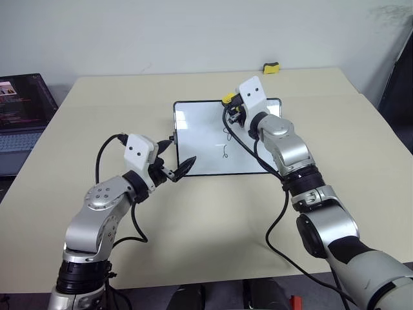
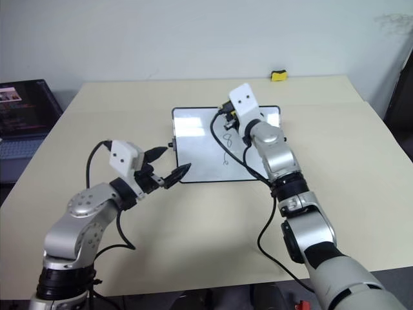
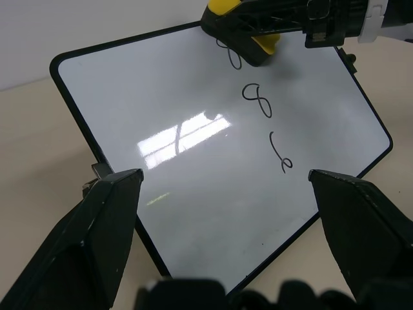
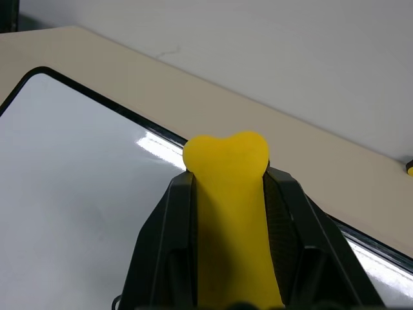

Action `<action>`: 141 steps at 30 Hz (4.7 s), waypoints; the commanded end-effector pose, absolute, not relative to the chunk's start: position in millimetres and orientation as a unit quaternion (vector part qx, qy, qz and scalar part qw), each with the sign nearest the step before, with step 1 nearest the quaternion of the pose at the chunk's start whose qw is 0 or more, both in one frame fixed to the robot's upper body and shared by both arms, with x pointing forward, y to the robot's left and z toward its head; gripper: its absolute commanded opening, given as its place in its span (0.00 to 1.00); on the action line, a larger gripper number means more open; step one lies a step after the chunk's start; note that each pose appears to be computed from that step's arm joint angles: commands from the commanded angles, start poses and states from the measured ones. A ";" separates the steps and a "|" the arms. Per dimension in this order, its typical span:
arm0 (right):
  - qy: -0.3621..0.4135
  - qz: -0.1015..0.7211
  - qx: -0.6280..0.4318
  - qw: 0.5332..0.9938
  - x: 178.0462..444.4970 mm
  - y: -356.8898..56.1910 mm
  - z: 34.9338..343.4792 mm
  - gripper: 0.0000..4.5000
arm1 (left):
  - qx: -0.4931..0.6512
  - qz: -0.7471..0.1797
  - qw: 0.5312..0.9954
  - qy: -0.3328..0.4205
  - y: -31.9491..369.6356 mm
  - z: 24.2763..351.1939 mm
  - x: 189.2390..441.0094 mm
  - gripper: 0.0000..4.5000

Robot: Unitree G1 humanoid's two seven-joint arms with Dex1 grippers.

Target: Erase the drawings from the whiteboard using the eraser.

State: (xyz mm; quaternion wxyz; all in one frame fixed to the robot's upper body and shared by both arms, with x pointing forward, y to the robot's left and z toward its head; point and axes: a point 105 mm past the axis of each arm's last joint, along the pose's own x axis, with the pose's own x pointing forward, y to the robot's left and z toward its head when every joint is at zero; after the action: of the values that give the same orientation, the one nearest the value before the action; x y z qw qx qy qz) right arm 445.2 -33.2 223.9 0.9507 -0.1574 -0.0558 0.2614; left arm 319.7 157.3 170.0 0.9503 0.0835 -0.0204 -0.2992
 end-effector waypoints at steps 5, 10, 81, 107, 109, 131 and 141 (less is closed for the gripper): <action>-0.056 0.289 -0.162 0.942 434.2 -22.5 218.9 0.24 | 0.101 -0.296 0.948 -0.060 158.4 191.4 315.8 1.00; -0.031 0.309 -0.160 0.937 419.2 -18.2 198.0 0.24 | 0.101 -0.295 0.948 -0.061 158.3 191.8 314.6 1.00; -0.023 0.278 -0.222 0.934 418.9 -45.6 189.3 0.24 | 0.096 -0.311 0.944 -0.055 150.9 188.3 311.1 1.00; -0.004 0.259 -0.119 0.959 380.4 -81.5 207.2 0.24 | 0.086 -0.337 0.937 -0.033 146.6 179.5 294.7 1.00; 0.010 0.252 -0.118 0.960 377.7 -85.8 197.9 0.24 | 0.086 -0.335 0.938 -0.031 146.6 178.0 295.2 1.00; -0.017 0.248 -0.132 0.960 377.8 -83.6 209.0 0.24 | 0.105 -0.308 0.945 -0.045 156.1 186.4 306.7 1.00; -0.048 0.279 -0.161 0.946 394.2 -54.0 209.0 0.24 | 0.118 -0.300 0.946 -0.040 155.5 177.9 314.3 1.00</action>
State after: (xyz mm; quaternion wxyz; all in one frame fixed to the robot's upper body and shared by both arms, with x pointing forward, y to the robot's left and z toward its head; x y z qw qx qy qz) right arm 392.8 -62.0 190.1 0.9501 -0.1498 -0.0065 0.2736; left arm 314.5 160.9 167.5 0.9491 0.1090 -0.0134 -0.2951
